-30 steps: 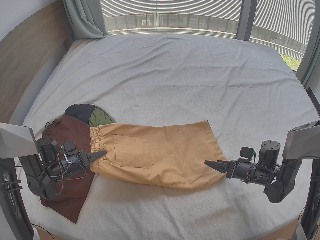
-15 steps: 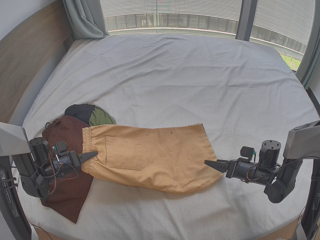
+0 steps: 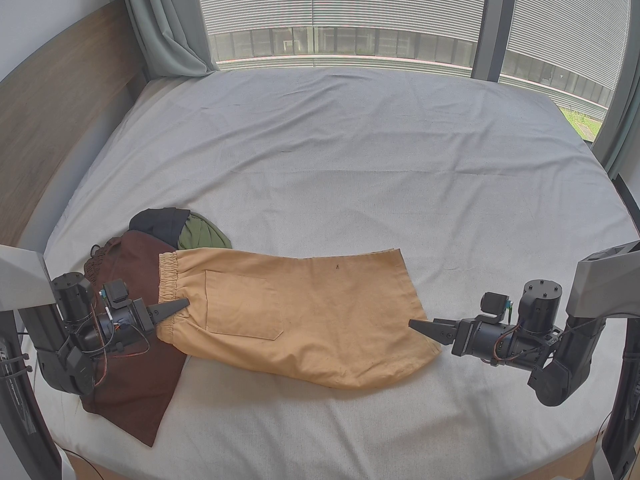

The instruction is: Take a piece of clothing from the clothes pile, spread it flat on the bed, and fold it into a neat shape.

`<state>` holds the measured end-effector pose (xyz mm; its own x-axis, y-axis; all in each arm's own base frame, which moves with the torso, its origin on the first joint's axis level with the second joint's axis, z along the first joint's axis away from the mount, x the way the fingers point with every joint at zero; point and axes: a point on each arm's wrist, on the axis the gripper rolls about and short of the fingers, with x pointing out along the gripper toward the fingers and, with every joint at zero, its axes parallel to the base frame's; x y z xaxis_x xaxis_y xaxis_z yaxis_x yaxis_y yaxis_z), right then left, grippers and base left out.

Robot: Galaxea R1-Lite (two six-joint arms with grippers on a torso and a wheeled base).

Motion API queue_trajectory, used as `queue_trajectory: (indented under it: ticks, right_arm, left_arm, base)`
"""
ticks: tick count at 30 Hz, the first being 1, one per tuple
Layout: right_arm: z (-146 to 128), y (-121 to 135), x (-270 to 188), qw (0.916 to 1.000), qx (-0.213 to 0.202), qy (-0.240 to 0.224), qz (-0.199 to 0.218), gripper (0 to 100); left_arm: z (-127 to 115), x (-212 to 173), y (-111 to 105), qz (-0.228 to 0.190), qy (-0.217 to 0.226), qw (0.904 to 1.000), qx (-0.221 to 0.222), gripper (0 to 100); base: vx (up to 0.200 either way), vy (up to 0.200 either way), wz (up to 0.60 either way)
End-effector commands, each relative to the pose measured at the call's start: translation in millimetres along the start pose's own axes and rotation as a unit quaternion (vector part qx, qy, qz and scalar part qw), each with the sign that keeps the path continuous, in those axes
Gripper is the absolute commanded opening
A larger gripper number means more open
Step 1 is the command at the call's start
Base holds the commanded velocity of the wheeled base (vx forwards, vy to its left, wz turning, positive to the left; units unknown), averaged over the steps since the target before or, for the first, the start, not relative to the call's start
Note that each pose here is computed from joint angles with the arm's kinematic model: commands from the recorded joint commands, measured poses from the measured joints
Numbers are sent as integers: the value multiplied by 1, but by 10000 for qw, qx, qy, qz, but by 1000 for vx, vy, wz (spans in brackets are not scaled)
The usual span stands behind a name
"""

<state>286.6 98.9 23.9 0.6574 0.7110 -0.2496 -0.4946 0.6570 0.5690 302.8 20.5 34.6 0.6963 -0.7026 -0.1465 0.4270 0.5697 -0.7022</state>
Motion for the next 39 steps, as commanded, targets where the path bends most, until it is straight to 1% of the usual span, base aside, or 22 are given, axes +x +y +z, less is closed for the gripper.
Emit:
queue_trajectory:
  ticks: [1,5,6,9,12,13,15,20,24,30,31,33,36,39]
  right_arm:
    - [2,4,-2,10000,-35,-41,33,100]
    - [5,7,-3,9999,-91,-80,70,100]
    - [5,7,-3,9999,-118,-86,73,100]
    - [6,8,-4,9998,-158,-105,65,100]
    - [6,8,-4,9998,-172,-134,37,100]
    - [7,10,-4,9997,-193,-152,45,100]
    - [8,11,-4,9997,-202,-159,58,100]
    - [10,13,-6,9995,-231,-207,82,100]
    - [11,14,-7,9994,-242,-229,85,100]
    - [12,16,-6,9993,-260,-258,82,100]
    - [14,19,-6,9990,-295,-304,105,100]
    - [16,21,-7,9989,-311,-336,130,100]
    - [19,24,-9,9985,-338,-396,161,100]
    - [20,24,-9,9984,-349,-414,171,100]
  left_arm:
    - [1,3,-5,-65,-1,10000,63,0]
    - [1,11,-15,-183,37,9997,172,0]
    - [2,14,-23,-269,44,9993,248,0]
    - [-2,24,-34,-352,91,9989,300,0]
    - [-6,32,-40,-316,70,9989,344,0]
    - [-9,39,-45,-254,32,9989,382,0]
    - [-13,47,-51,-258,36,9988,410,0]
    - [-16,59,-59,-344,31,9982,500,0]
    - [-18,64,-62,-343,19,9983,478,0]
    - [-20,71,-67,-458,70,9978,479,0]
    - [-23,76,-74,-585,133,9972,442,0]
    - [-24,80,-78,-667,153,9966,451,0]
    - [-23,92,-86,-758,52,9958,515,0]
    - [-26,106,-88,-735,-30,9958,544,0]
  base:
    - [0,0,0]
    - [0,0,0]
    - [0,0,0]
    - [0,0,0]
    - [0,0,0]
    - [0,0,0]
    - [0,0,0]
    - [0,0,0]
    - [0,0,0]
    - [0,0,0]
    - [0,0,0]
    - [0,0,0]
    - [0,0,0]
    - [0,0,0]
